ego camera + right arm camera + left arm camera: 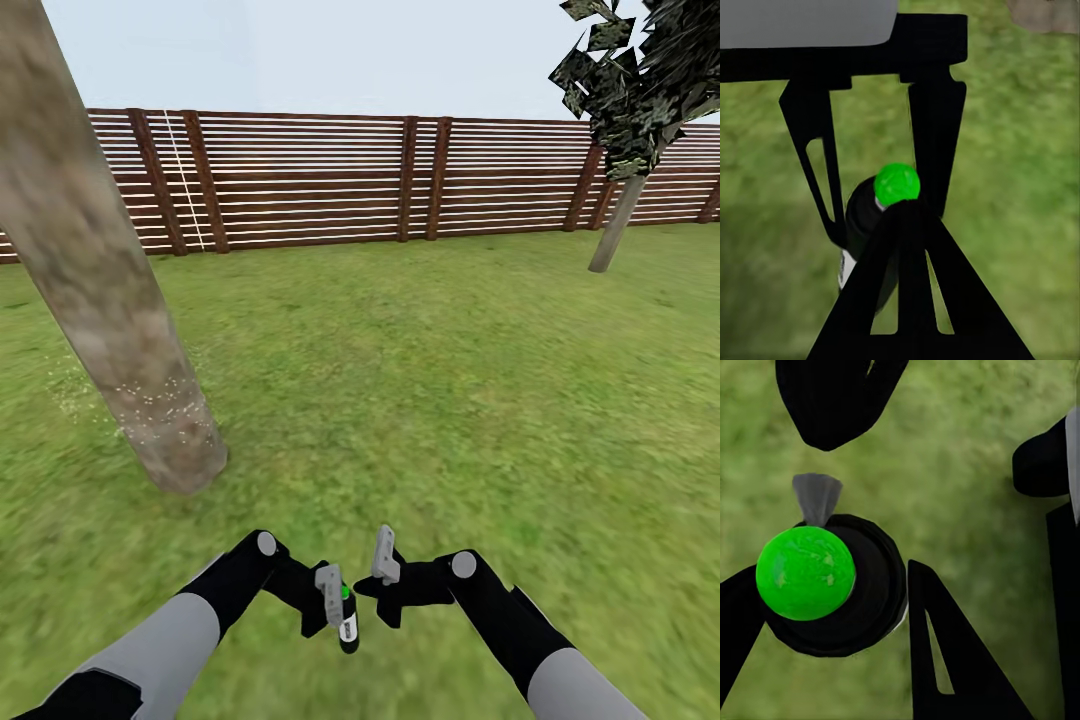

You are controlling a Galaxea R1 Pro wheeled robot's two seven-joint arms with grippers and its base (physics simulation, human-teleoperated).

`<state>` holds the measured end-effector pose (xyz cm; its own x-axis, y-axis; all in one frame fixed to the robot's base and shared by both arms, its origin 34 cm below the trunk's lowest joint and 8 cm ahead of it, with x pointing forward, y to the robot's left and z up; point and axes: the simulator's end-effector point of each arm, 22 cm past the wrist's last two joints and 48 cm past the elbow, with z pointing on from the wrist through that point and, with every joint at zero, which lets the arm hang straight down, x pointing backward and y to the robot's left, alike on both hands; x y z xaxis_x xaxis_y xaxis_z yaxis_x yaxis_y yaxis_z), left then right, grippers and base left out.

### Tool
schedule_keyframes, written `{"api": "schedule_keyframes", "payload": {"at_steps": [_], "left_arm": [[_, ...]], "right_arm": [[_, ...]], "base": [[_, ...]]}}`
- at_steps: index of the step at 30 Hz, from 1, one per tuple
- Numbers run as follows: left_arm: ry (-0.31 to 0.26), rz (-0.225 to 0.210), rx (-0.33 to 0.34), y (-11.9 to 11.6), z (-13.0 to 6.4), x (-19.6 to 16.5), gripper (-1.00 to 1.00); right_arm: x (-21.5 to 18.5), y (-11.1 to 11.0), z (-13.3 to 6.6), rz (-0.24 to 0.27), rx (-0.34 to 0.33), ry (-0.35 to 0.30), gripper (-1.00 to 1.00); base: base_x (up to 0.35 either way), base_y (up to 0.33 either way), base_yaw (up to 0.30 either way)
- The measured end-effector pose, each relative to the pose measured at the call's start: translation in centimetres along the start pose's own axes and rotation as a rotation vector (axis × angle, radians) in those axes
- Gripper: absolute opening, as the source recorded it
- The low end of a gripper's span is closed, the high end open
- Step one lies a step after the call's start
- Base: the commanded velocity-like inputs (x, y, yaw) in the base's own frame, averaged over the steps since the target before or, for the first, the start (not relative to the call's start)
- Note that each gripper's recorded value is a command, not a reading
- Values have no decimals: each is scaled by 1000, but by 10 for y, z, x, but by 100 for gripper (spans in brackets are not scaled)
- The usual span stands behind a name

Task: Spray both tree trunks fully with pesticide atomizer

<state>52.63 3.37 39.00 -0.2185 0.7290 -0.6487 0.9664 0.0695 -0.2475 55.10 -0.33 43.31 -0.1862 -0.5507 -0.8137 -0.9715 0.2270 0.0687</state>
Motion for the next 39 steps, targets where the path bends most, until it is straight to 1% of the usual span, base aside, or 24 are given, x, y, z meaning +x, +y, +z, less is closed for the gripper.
{"api": "schedule_keyframes", "payload": {"at_steps": [5, 17, 20, 21, 23, 24, 26, 27, 28, 30, 31, 32, 33, 34, 36, 38, 39], "left_arm": [[-11, 1, 5, -2, 2, -5, -100], [-12, 2, 14, -4, 3, -7, -100], [5, -1, 7, -1, -1, 2, -100], [19, -7, 1, 1, -6, 12, -100], [64, -27, -21, 9, -23, 42, -100], [89, -45, -38, 14, -36, 62, -100], [147, -85, -78, 25, -68, 107, -100], [161, -96, -89, 27, -77, 118, -100], [187, -116, -109, 31, -92, 137, -100], [220, -143, -139, 36, -112, 160, -100], [236, -168, -169, 40, -128, 177, -100], [238, -187, -192, 43, -136, 185, -100], [224, -243, -244, 49, -143, 198, -100], [204, -312, -305, 54, -146, 213, -100], [168, -459, -455, 63, -151, 245, -100], [149, -597, -607, 61, -150, 279, -100], [128, -662, -672, 57, -147, 292, -100]], "right_arm": [[0, 0, 0, 1, 0, 0, -100], [1, 0, -1, 0, 1, 1, -100], [1, 0, -1, 0, 1, 1, -100], [1, 0, -1, 0, 1, 1, -100], [1, 0, 0, 0, 0, 1, -100], [1, 0, -1, 0, 1, 1, 100], [0, 0, -1, 0, 1, -1, 100], [1, -1, -1, 0, 2, 0, 100], [1, -1, -1, 1, 4, 0, 100], [1, -3, -2, 3, 10, -1, 100], [4, -5, -3, 6, 17, 3, 100], [7, -7, -4, 9, 24, 7, 100], [16, -16, -9, 16, 58, 21, 100], [37, -29, -19, 41, 114, 51, 100], [88, -50, -34, 119, 228, 124, 100], [151, -62, -51, 241, 366, 213, 100], [186, -63, -63, 320, 442, 258, 100]], "base": [[0, 0, 0], [0, 0, 0], [0, 0, 0], [0, 0, 0], [0, 0, 0], [0, 0, 0], [0, 0, 0], [0, 0, 0], [0, 0, 0], [0, 0, 0], [0, 0, 0], [0, 0, 0], [0, 0, 0], [0, 0, 0], [0, 0, 0], [0, 0, 0], [0, 0, 0]]}}
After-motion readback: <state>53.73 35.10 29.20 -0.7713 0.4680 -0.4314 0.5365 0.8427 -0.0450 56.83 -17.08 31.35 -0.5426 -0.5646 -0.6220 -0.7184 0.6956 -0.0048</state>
